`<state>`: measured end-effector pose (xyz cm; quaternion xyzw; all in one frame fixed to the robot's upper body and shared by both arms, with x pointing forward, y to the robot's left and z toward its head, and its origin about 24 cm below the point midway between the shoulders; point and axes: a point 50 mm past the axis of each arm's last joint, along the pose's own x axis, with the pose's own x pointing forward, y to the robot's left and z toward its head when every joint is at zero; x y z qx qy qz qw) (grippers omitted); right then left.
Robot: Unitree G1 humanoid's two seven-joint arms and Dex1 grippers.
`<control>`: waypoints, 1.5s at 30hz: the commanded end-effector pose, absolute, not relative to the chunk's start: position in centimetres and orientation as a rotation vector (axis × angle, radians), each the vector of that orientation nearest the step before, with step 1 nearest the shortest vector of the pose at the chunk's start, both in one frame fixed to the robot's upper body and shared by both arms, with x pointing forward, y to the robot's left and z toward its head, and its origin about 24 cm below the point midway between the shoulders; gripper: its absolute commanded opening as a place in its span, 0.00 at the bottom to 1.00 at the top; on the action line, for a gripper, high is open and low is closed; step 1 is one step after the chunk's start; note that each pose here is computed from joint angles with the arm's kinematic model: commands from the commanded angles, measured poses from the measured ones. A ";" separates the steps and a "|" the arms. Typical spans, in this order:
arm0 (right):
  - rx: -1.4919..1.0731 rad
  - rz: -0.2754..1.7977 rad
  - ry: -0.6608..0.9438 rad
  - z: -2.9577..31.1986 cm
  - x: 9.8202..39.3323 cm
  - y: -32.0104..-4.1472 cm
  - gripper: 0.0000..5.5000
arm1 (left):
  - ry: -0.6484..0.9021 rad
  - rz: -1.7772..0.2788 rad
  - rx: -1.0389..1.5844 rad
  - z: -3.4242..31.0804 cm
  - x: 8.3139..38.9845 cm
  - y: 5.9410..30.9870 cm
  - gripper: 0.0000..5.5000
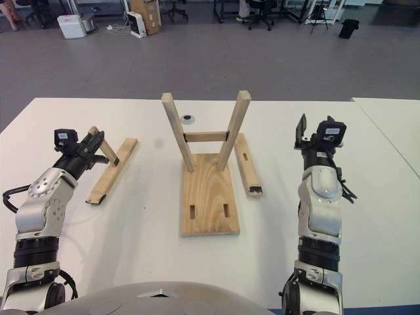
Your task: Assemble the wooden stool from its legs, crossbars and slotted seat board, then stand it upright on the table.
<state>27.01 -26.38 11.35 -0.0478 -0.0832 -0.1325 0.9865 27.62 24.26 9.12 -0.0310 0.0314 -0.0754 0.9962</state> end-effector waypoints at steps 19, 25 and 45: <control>-0.103 -0.236 -0.154 11.3 27.1 -25.4 0.54 | 0.563 -0.154 -0.087 -0.3 23.4 24.6 0.07; -0.098 -0.234 -0.152 11.2 27.1 -25.1 0.54 | 0.632 -0.148 -0.105 -1.9 22.2 24.6 0.07; -0.087 -0.226 -0.142 10.9 26.9 -24.4 0.54 | 0.632 -0.206 -0.088 -2.1 21.2 23.1 0.07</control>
